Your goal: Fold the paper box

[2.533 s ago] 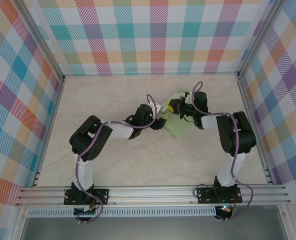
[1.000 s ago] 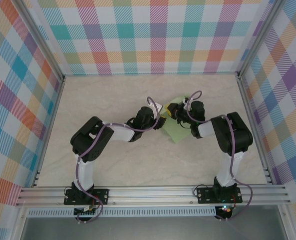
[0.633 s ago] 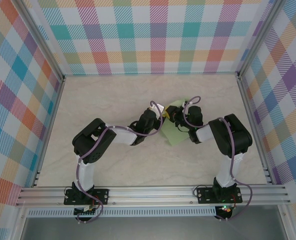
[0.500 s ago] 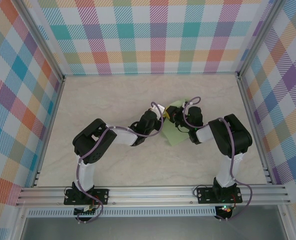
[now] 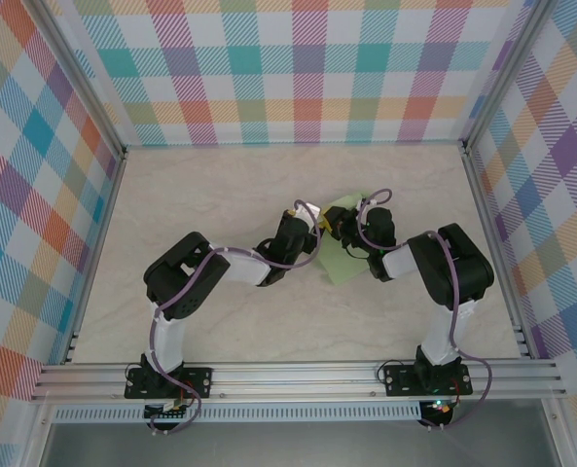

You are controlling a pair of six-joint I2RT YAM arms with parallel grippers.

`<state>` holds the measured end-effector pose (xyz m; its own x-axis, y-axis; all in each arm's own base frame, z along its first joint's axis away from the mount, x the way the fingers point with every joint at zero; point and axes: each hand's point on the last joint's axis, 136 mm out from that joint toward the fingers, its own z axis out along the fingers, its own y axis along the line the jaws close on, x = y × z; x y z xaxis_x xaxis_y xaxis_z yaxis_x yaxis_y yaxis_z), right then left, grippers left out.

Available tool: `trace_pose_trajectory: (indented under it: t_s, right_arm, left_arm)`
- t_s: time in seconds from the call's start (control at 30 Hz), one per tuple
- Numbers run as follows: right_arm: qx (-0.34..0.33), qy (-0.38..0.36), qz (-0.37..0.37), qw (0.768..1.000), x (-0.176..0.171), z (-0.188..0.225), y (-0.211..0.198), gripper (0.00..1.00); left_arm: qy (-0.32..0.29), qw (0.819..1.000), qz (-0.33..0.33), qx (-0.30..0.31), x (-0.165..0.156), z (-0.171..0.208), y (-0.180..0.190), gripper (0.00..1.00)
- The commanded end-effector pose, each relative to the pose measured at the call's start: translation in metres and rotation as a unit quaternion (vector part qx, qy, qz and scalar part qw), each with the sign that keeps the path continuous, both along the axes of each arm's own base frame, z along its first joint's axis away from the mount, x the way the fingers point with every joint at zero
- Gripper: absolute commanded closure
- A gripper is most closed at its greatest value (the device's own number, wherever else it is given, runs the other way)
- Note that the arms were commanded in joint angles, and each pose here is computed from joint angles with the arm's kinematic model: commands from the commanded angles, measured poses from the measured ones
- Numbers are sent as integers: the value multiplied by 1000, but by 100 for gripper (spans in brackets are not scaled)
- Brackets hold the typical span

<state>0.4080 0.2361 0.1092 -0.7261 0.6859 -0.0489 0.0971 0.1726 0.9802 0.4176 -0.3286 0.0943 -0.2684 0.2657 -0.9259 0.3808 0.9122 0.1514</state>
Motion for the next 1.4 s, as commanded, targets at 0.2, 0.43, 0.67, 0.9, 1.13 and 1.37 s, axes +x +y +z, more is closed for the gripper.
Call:
trace_pose_trajectory:
  t_s: [0.2, 0.43, 0.67, 0.9, 1.13, 1.37]
  right_arm:
    - [-20, 30, -12, 999, -4, -20, -3, 83]
    - [-17, 30, -9, 999, -3, -18, 0, 83]
    - [-15, 26, -9, 1000, -2, -13, 4, 83]
    - [-14, 24, -5, 1000, -1, -10, 11, 83]
    - [-13, 25, -3, 1000, 0, -8, 16, 83]
    - [-12, 31, -2, 999, -3, -10, 21, 76]
  left_arm:
    - [-20, 999, 25, -42, -5, 12, 18, 3]
    - [-14, 998, 28, -49, -6, 12, 18, 11]
    - [0, 996, 67, -53, 3, 9, 25, 27]
    - [13, 996, 61, -58, 5, 7, 18, 49]
    - [7, 993, 97, -68, 8, 9, 30, 88]
    - [7, 990, 120, -76, 10, 10, 38, 86]
